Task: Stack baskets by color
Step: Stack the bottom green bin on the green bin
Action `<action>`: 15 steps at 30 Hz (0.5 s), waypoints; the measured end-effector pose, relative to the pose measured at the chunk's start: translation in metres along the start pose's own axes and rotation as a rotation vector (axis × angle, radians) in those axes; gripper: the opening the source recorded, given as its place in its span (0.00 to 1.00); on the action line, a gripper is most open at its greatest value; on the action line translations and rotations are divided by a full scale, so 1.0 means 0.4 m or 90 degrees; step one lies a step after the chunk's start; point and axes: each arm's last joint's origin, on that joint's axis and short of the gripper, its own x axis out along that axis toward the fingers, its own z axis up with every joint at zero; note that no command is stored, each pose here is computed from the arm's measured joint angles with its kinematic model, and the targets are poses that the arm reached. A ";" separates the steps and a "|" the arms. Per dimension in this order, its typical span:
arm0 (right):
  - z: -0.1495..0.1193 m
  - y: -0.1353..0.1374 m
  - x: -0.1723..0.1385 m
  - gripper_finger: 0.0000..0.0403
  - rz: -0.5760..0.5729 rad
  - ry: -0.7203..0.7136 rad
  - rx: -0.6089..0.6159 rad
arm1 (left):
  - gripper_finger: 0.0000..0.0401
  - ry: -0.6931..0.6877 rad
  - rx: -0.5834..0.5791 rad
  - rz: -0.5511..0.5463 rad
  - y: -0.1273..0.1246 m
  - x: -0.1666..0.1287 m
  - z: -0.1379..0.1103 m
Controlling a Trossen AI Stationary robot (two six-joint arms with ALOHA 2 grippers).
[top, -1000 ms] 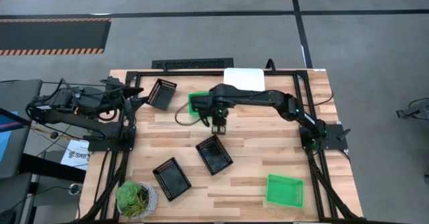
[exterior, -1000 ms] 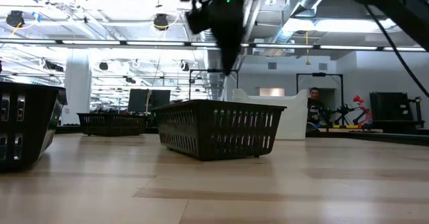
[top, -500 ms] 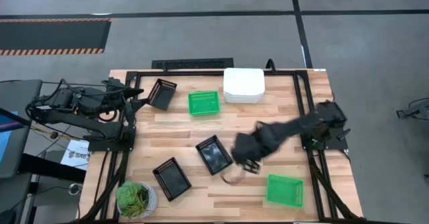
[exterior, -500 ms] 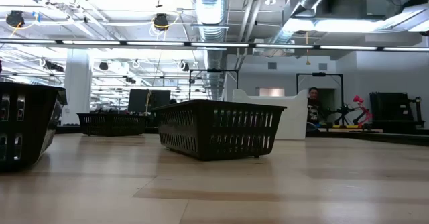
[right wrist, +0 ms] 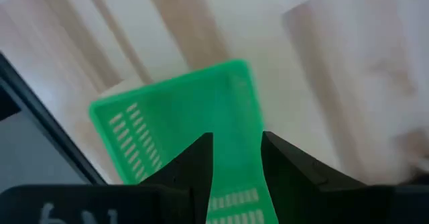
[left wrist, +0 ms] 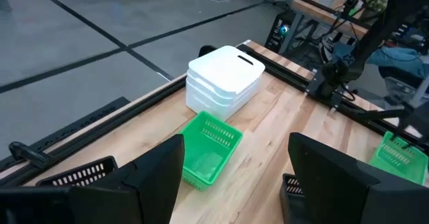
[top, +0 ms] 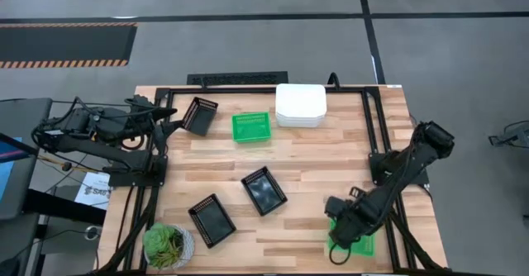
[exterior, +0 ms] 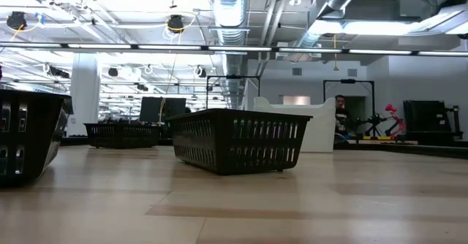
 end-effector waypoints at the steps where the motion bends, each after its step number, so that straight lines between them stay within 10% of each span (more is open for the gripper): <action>1: -0.007 0.001 0.013 0.37 0.006 0.003 0.000 | 0.64 -0.002 0.000 0.004 0.000 0.000 0.000; 15: -0.044 -0.050 0.164 0.37 0.001 0.063 -0.015 | 0.64 -0.002 0.003 0.010 0.001 0.001 0.000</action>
